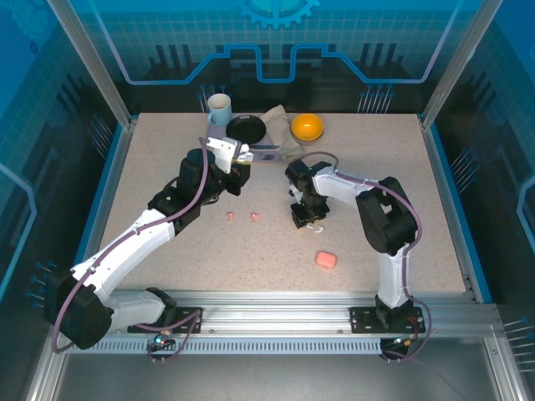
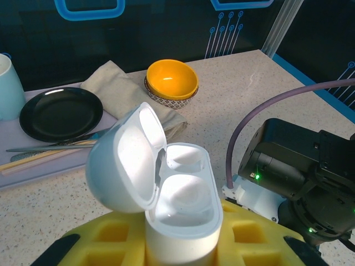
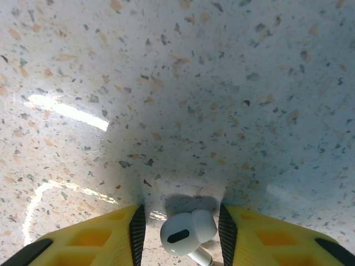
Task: Insert the wireless bluetooth earbuds into the charging case
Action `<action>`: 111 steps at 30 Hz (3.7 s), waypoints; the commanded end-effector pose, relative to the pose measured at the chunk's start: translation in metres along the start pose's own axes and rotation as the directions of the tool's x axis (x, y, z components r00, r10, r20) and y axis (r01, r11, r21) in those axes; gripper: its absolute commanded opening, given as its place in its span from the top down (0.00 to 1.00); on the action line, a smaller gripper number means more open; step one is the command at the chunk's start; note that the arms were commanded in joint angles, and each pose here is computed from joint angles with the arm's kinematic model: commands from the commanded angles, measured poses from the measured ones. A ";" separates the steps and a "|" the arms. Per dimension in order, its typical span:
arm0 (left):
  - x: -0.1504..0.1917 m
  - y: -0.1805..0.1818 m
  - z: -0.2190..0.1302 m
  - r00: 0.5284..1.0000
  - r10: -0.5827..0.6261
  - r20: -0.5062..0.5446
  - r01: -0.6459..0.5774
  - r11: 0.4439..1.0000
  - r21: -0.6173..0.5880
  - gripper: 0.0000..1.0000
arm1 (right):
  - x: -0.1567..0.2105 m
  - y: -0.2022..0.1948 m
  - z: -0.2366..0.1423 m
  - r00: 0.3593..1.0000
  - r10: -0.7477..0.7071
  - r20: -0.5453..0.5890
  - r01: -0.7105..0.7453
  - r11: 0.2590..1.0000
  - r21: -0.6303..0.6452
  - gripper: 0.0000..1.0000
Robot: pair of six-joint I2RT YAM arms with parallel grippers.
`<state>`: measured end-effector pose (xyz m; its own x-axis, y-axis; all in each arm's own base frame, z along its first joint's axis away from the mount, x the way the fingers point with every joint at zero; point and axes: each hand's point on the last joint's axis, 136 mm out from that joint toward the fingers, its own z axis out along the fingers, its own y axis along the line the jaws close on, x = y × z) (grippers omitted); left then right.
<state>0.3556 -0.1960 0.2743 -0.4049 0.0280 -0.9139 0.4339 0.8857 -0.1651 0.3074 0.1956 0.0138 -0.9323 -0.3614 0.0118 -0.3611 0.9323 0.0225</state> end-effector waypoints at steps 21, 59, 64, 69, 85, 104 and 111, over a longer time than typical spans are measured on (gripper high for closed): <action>-0.013 -0.002 -0.001 0.999 -0.002 0.037 0.001 1.000 0.020 1.00 | 0.002 -0.002 -0.006 0.999 0.049 -0.006 -0.049 0.999 -0.008 0.73; -0.047 -0.063 0.007 0.932 0.103 0.348 -0.201 0.945 0.258 1.00 | -0.056 0.007 -0.391 0.303 0.646 0.701 0.121 0.704 -0.700 0.70; -0.059 -0.081 0.020 0.915 0.116 0.387 -0.236 0.930 0.281 1.00 | -0.053 0.011 -0.422 0.187 0.716 0.673 0.222 0.636 -0.739 0.70; -0.070 -0.094 0.028 0.901 0.122 0.417 -0.260 0.920 0.294 1.00 | -0.053 0.026 -0.429 0.156 0.746 0.648 0.286 0.594 -0.752 0.69; -0.095 -0.110 0.025 0.856 0.148 0.495 -0.306 0.918 0.254 1.00 | -0.047 0.056 -0.413 0.156 0.782 0.604 0.330 0.535 -0.778 0.69; -0.104 -0.108 0.021 0.853 0.129 0.506 -0.286 0.926 0.246 1.00 | -0.043 0.059 -0.399 0.121 0.768 0.629 0.312 0.572 -0.759 0.69; -0.104 -0.109 0.021 0.853 0.128 0.506 -0.287 0.925 0.249 1.00 | -0.047 0.061 -0.396 0.116 0.756 0.644 0.306 0.590 -0.748 0.70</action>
<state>0.3688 -0.3039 0.3493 0.0528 -0.0495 -0.9974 0.7195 0.6945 0.0036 0.3381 0.2617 0.4006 -0.4364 0.6626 -0.6087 -0.4536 0.4222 0.7848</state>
